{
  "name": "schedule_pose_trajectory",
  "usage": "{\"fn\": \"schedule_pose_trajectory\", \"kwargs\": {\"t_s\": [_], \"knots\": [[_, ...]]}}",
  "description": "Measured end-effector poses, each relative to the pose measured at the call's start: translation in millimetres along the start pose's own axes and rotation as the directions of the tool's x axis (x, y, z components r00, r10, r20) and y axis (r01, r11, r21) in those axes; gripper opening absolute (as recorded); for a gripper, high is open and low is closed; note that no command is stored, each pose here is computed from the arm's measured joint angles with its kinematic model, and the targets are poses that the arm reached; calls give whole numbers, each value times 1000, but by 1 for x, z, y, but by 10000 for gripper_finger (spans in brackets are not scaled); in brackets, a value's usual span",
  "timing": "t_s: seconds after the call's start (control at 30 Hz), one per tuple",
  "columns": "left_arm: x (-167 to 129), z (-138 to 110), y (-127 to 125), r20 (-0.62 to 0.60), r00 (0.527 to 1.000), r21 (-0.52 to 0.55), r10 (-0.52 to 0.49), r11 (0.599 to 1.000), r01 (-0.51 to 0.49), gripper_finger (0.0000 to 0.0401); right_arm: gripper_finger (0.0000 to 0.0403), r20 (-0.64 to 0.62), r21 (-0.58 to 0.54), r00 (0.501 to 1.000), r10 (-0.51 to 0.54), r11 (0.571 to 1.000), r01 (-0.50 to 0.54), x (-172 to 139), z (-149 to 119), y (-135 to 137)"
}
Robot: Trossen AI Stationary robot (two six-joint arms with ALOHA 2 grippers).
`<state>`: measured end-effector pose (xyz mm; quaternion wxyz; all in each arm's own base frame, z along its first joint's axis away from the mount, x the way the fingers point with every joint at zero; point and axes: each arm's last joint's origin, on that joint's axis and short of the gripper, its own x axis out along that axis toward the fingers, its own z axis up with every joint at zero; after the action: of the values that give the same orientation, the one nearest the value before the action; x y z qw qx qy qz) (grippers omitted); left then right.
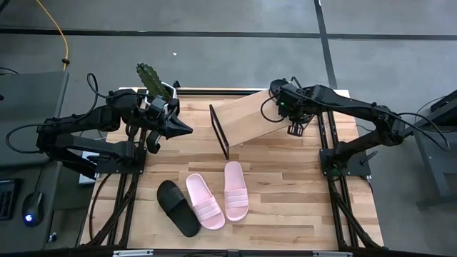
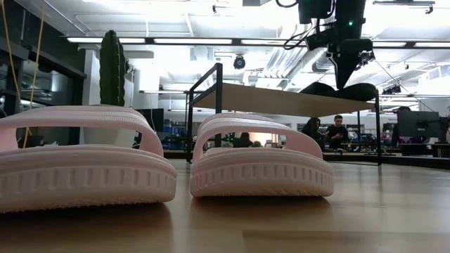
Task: Pick and place slides into the shelf
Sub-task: Put the right black slide on the shelf
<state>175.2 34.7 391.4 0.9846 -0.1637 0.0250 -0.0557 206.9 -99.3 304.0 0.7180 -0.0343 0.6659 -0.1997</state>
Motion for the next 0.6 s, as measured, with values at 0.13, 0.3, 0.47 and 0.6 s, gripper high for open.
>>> {"fn": "schedule_pose_trajectory", "kwargs": {"t_s": [0.13,0.3,0.47,0.6], "knots": [[0,0,0,0,1000,0,0,1000,0,1,0,1,13,1000,22,1000,-22,1,-1,-2],[0,0,0,0,1000,0,0,1000,0,1,0,27,-6,999,35,999,-35,1,2,-3],[0,0,0,0,1000,0,1,1000,-1,1,0,166,-44,982,95,995,-89,0,14,-4],[0,0,0,0,1000,0,1,1000,-1,1,0,271,-65,957,103,994,-89,-1,23,-8]]}}
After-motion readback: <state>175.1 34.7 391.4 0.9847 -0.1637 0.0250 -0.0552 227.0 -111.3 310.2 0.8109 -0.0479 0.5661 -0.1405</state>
